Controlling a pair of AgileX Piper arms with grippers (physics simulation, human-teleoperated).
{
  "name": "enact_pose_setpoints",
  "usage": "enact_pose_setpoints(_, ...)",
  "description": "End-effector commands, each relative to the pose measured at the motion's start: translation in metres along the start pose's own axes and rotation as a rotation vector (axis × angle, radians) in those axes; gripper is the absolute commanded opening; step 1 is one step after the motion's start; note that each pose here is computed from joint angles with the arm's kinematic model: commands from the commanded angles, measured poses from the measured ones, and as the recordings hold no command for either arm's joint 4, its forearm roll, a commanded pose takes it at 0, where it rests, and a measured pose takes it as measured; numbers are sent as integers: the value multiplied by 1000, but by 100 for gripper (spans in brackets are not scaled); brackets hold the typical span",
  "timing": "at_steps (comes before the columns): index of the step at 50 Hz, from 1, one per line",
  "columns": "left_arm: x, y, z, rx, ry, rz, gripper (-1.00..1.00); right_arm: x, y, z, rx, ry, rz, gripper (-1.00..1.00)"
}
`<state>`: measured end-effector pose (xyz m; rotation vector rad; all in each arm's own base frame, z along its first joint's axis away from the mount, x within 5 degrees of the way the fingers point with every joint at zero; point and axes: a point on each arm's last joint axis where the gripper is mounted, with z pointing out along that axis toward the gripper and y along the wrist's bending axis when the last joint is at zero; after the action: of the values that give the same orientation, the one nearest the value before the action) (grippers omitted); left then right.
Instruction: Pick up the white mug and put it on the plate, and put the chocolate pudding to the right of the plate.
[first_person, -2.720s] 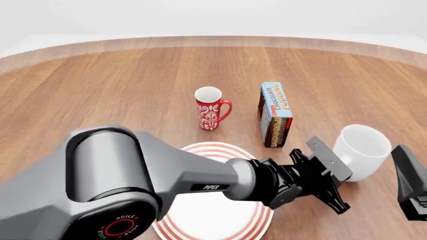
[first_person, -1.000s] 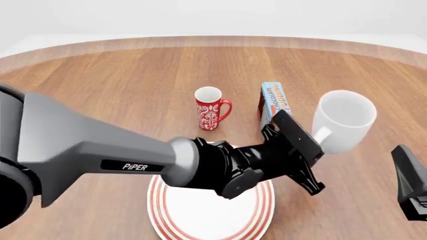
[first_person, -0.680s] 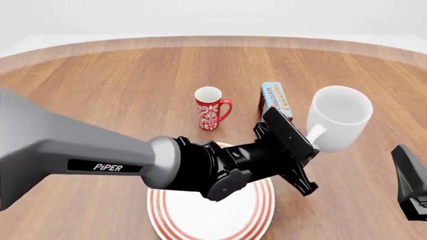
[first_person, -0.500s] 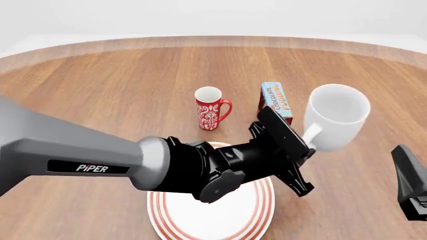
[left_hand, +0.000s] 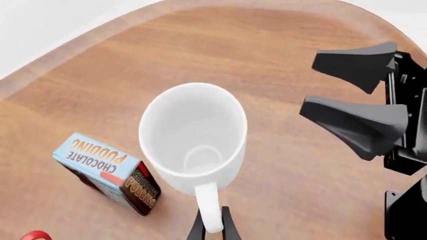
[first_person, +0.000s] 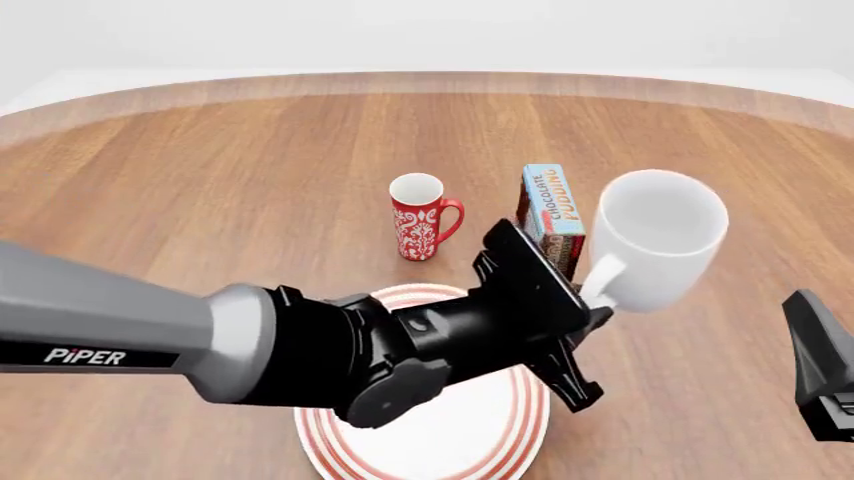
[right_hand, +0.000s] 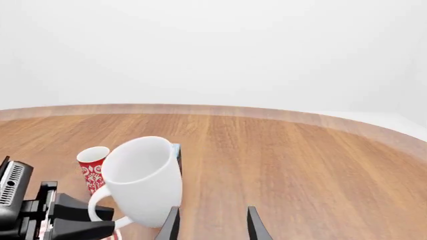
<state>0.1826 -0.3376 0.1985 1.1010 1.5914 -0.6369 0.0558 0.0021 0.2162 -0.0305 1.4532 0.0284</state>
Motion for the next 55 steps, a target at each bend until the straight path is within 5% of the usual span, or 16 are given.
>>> enact_pose_setpoints(1, 2, 2, -16, -6, -9, 2, -100, 0, 0, 0, 1, 0, 0, 100)
enact_pose_setpoints(55, 23, 21, -77, -74, 1, -55, -100, 0, 0, 0, 0, 0, 0, 100)
